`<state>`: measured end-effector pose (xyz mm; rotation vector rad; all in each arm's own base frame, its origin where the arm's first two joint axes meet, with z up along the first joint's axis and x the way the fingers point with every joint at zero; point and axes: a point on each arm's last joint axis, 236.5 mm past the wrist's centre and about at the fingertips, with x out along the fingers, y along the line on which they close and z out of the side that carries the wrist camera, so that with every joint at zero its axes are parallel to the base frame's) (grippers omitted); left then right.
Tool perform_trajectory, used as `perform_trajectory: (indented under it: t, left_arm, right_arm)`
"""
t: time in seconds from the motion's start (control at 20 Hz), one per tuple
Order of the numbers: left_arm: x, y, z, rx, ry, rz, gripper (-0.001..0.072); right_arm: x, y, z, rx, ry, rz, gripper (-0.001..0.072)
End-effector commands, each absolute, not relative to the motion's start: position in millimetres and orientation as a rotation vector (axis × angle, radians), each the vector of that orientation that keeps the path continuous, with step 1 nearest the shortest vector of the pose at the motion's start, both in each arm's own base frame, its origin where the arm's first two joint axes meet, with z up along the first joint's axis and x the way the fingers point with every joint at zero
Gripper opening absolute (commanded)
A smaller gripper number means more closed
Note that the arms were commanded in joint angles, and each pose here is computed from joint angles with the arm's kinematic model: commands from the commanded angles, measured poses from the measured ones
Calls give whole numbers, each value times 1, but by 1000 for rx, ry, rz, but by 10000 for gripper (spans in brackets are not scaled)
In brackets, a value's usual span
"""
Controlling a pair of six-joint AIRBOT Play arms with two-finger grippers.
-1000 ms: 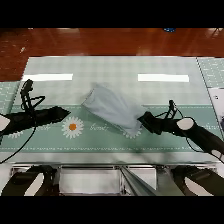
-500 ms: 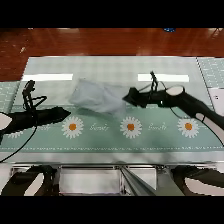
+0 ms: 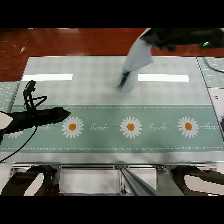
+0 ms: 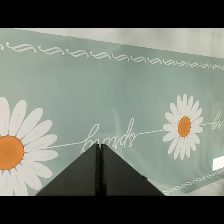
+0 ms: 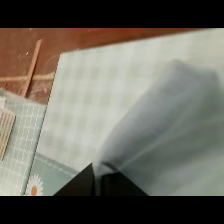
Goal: Fold the shirts.
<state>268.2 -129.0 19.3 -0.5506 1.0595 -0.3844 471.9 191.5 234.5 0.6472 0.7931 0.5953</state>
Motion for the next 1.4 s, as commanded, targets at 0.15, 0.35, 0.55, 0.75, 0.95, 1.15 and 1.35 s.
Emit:
perform_trajectory:
  t: [0.15, 0.35, 0.55, 0.75, 0.95, 1.15, 1.35]
  left_arm:
    - [259, -133, 17, -497, 1082, -435, 19]
    - [262, -132, 17, -498, 1073, -429, 18]
    - [262, -132, 17, -498, 1073, -429, 19]
    - [262, -132, 17, -484, 1069, -438, 18]
    - [262, -132, 17, -482, 1068, -439, 18]
    - [261, -132, 17, -482, 1069, -439, 18]
    - [260, -133, 17, -482, 1073, -441, 18]
  right_arm:
    - [438, 38, 293, 678, 714, 308, 20]
    - [386, -44, 285, 691, 771, 59, 20]
    - [311, -111, 246, 659, 969, -299, 19]
    - [245, -145, 219, 713, 1089, -534, 19]
    - [167, -166, 166, 836, 1179, -798, 19]
    - [81, -165, 103, 1001, 1270, -1064, 20]
    - [22, -167, 51, 1099, 1244, -1285, 20]
